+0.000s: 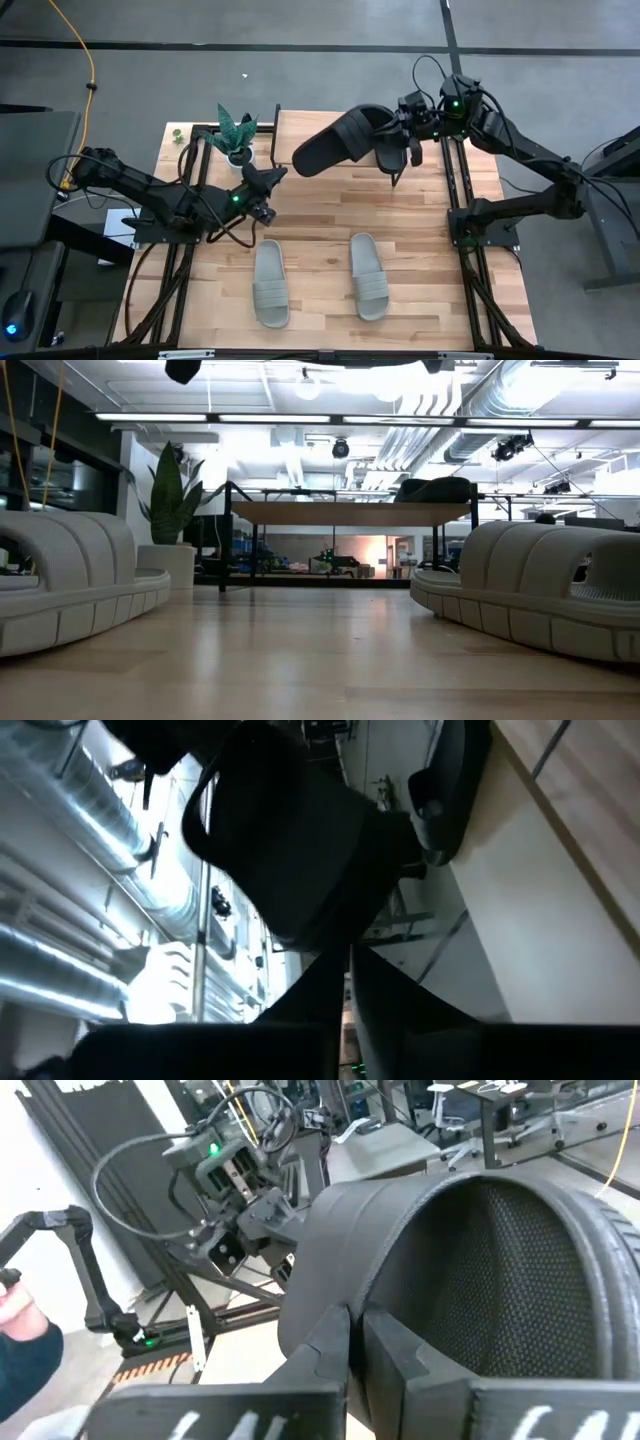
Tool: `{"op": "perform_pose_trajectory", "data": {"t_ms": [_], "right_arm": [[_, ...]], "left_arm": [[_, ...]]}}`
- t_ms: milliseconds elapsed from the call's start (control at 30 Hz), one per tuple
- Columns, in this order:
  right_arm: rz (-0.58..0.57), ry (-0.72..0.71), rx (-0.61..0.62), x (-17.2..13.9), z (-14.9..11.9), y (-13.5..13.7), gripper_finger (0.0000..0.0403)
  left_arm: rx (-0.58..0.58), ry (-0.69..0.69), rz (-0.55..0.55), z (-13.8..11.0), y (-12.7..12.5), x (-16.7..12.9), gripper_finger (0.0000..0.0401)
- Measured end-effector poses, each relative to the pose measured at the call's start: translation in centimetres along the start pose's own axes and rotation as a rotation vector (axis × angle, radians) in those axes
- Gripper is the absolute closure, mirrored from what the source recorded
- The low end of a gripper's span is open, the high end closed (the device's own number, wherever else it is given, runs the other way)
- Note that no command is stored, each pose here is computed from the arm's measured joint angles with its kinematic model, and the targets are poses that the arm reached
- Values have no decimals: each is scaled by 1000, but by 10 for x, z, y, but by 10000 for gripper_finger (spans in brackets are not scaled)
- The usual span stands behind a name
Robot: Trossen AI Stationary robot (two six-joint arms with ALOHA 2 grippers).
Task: Pick and place slides into the shelf
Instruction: Put the black slide on the shelf
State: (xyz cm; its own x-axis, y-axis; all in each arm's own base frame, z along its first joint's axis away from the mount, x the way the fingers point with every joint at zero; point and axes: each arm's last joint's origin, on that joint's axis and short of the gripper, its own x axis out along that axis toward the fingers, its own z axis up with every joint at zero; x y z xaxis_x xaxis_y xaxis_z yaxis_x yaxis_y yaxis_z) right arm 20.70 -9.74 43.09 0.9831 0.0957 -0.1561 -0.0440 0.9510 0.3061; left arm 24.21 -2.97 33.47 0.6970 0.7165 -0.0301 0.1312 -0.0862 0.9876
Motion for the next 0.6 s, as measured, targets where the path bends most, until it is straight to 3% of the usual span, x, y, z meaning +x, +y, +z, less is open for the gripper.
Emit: {"op": "perform_pose_trajectory", "data": {"t_ms": [400, 600], "right_arm": [[114, -55, 49, -8, 10, -6, 403], [159, -72, 65, -9, 14, -4, 403]], "left_arm": [[58, -82, 106, 1, 13, 0, 242], [175, -95, 142, 10, 12, 5, 203]]}}
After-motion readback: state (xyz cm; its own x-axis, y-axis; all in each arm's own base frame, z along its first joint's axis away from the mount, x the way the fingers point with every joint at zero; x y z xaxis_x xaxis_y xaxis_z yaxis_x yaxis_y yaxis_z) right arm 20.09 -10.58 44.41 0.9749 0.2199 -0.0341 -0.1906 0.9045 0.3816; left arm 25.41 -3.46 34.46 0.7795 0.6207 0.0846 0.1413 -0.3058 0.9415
